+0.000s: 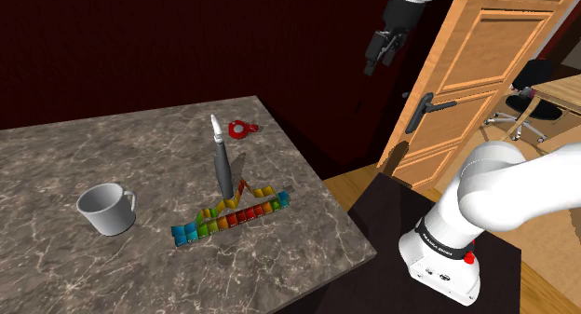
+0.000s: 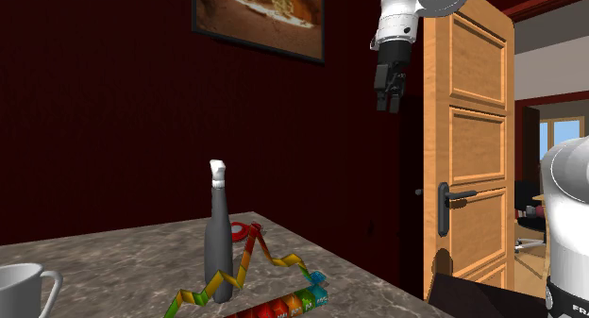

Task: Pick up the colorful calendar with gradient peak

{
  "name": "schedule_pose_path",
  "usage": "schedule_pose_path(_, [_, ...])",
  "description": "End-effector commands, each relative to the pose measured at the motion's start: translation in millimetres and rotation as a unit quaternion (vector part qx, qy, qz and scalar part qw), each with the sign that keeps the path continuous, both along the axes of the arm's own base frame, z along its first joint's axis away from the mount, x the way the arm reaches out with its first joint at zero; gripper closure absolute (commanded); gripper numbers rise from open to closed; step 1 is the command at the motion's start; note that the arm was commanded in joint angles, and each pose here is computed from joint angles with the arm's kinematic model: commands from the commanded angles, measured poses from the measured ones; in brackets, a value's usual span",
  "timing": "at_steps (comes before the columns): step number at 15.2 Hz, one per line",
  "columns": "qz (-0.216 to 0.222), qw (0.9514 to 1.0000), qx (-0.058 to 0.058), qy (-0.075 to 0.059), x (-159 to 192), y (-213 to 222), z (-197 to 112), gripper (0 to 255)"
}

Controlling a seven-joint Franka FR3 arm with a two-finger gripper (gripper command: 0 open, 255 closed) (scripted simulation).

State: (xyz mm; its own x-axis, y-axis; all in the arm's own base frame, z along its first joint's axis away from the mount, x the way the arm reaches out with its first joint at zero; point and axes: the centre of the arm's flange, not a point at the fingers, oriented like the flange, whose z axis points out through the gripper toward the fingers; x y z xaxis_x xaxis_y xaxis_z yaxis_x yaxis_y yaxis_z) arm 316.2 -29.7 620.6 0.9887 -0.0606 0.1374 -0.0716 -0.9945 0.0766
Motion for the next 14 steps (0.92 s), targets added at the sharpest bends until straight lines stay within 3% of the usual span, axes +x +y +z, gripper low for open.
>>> schedule_pose_path(1, [0.000, 1.0000, 0.000, 0.000, 0.0, 0.0, 0.0, 0])
schedule_pose_path(7, [0.092, 0.9951, -0.013, 0.031, 61.2, 50.4, -28.9, 0])
schedule_pose_path(10, [0.138, 0.9891, -0.020, 0.047, 87.4, 79.3, -45.2, 0])
schedule_pose_path(14, [0.199, 0.9773, -0.029, 0.067, 117.1, 121.0, -68.7, 0])
